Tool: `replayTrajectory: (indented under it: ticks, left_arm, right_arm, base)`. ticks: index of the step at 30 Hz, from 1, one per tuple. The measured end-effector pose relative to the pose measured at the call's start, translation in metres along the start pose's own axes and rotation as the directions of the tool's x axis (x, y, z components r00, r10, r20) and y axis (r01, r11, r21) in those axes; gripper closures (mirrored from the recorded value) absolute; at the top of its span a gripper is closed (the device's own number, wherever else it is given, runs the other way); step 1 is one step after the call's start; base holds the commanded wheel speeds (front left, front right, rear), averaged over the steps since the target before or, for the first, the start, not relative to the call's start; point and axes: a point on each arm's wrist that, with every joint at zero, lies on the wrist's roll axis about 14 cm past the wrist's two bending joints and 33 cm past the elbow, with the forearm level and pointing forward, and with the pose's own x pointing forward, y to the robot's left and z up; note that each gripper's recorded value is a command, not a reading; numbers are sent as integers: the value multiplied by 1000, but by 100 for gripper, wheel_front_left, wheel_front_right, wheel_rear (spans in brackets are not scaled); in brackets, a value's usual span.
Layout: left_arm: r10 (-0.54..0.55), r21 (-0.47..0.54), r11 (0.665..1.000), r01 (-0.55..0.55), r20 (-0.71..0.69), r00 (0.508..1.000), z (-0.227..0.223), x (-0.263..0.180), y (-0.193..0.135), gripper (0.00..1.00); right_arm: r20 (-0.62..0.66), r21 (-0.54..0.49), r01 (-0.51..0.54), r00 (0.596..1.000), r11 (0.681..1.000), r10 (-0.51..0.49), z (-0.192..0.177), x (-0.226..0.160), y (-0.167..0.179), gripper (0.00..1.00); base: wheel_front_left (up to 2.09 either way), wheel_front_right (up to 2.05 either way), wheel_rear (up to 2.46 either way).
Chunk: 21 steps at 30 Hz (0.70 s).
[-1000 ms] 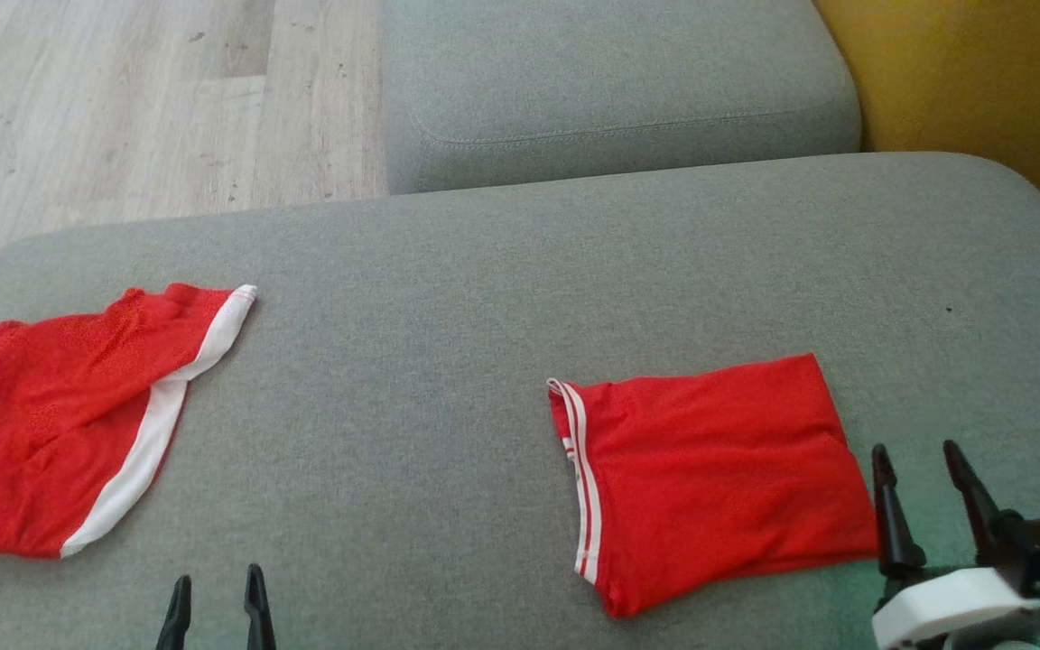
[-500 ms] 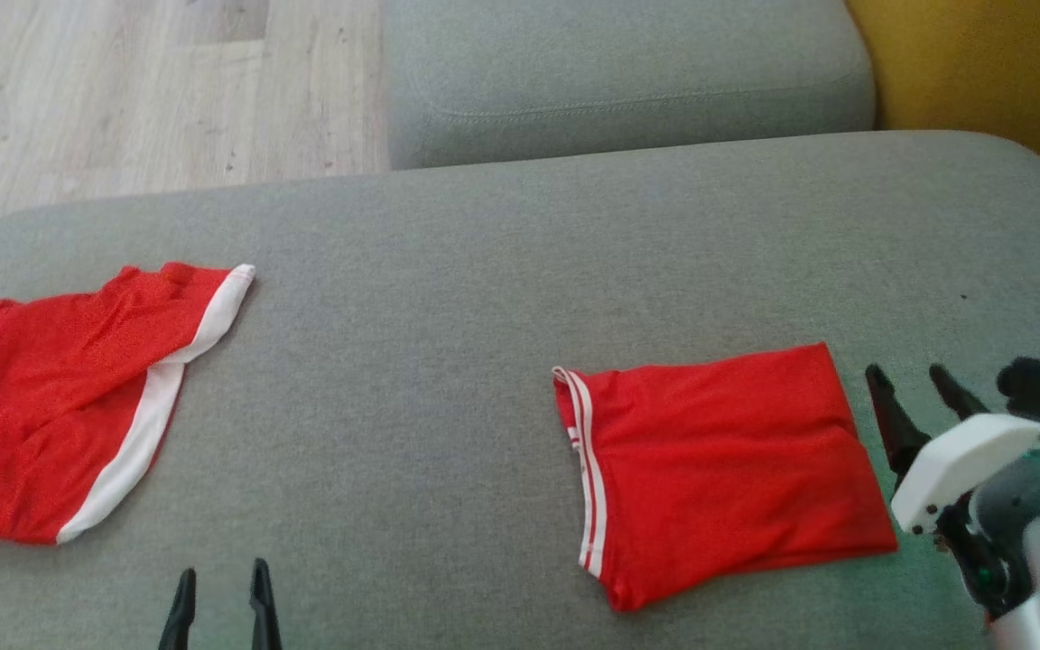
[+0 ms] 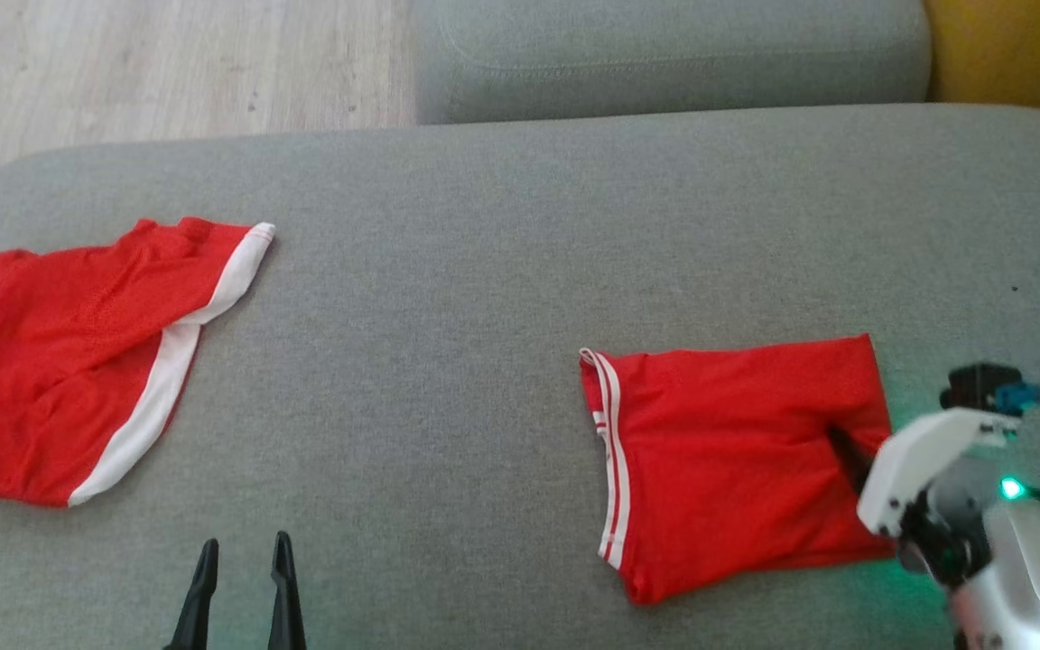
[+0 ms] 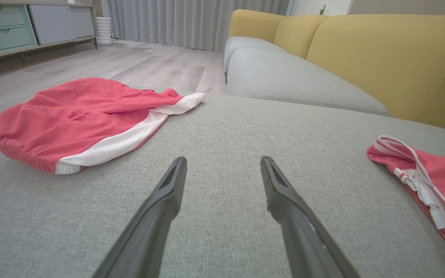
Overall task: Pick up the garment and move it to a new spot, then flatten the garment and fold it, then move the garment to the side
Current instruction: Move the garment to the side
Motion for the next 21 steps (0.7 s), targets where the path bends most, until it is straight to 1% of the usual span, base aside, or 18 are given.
replayTrajectory:
  ticks: [1, 3, 6, 8, 10, 11, 13, 15, 17, 19, 21]
  left_arm:
    - [0, 0, 1000, 0, 0, 1000, 0, 2, 0, 0]
    - [-9, 0, 1000, 9, -4, 1000, 0, 7, -3, 0]
    - [-25, 1, 1000, 25, -7, 1000, 0, 17, -7, 0]
    - [-44, 3, 999, 44, -8, 999, 1, 27, -12, 0]
    - [-78, 16, 997, 78, -9, 997, 1, 40, -21, 0]
    - [-98, 22, 995, 98, -7, 995, 2, 48, -25, 0]
    - [-139, 39, 990, 139, -2, 990, 4, 65, -36, 0]
    - [-179, 51, 983, 179, -5, 984, 2, 80, -46, 0]
    - [-198, 59, 978, 198, -14, 980, -2, 91, -50, 0]
    - [-210, 63, 975, 212, -34, 977, -10, 99, -52, 0]
    - [-226, 92, 969, 231, -68, 972, -22, 103, -53, 0]
  right_arm:
    - [2, 24, -13, 1000, 1000, 13, 3, 3, 5, 100]
    - [26, 58, -34, 999, 998, 32, 16, 10, 11, 100]
    - [86, 51, -18, 996, 999, 13, 37, 14, 5, 100]
    - [145, 7, 29, 989, 1000, -29, 62, 16, -10, 100]
    - [228, -39, 115, 968, 993, -104, 99, 14, -39, 100]
    - [266, -45, 161, 953, 986, -144, 119, 11, -55, 100]
    - [330, -46, 248, 918, 968, -220, 155, 6, -87, 100]
    - [364, -56, 328, 886, 943, -286, 179, 2, -113, 100]
    - [366, -52, 391, 863, 919, -347, 188, 2, -138, 100]
    - [353, -52, 447, 845, 893, -402, 189, 3, -160, 100]
    - [337, -80, 501, 827, 862, -450, 188, 4, -180, 100]
  base:
    - [0, 0, 0]
    - [0, 0, 0]
    - [0, 0, 0]
    - [0, 0, 0]
    - [0, 0, 0]
    - [0, 0, 0]
    - [0, 0, 0]
    - [0, 0, 0]
    - [0, 0, 0]
    - [0, 0, 0]
    - [0, 0, 0]
